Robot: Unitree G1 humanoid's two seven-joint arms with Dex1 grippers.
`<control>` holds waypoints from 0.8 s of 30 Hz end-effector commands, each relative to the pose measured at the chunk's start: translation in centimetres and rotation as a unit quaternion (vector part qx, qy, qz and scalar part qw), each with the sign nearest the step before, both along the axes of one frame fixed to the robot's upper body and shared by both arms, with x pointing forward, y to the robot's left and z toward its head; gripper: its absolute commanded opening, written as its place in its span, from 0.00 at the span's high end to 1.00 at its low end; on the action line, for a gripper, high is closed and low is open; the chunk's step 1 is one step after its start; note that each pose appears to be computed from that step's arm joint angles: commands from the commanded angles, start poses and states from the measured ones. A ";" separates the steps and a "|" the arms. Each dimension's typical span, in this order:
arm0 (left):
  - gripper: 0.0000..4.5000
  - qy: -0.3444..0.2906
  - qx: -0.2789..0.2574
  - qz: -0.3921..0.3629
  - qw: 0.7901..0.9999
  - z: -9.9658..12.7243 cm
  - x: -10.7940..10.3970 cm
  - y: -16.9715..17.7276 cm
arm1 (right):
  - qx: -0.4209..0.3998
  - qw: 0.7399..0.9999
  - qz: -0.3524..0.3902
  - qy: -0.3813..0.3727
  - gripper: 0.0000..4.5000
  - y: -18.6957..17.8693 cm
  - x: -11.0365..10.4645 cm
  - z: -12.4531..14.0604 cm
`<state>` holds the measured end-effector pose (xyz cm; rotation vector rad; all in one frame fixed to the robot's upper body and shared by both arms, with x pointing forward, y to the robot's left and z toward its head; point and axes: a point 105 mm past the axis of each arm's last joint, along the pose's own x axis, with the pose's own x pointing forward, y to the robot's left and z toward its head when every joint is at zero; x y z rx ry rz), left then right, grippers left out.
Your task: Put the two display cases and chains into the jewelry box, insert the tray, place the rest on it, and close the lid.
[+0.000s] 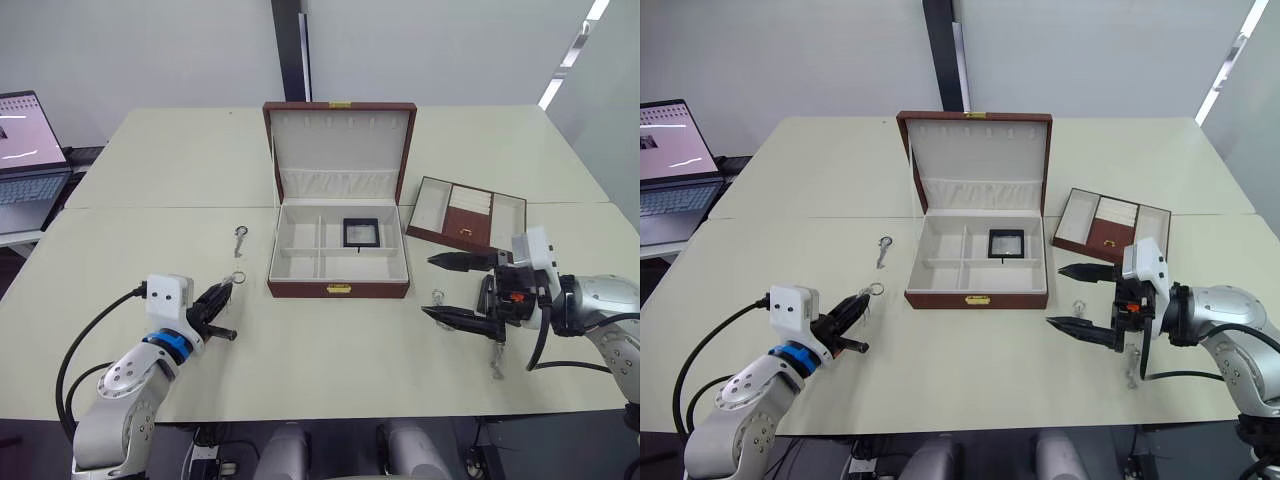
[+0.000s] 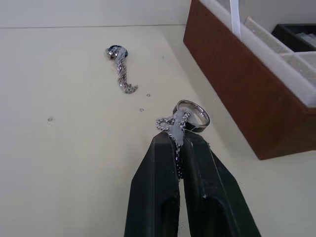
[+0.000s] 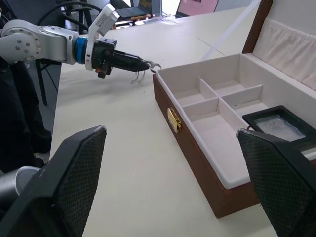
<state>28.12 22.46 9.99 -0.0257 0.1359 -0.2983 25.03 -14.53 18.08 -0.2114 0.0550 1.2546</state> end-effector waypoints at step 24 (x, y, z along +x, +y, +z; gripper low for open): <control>1.00 -0.120 -0.048 -0.107 0.986 9.7 6.8 -8.8 | 0.033 0.994 -0.089 -0.047 0.00 -1.2 1.5 1.7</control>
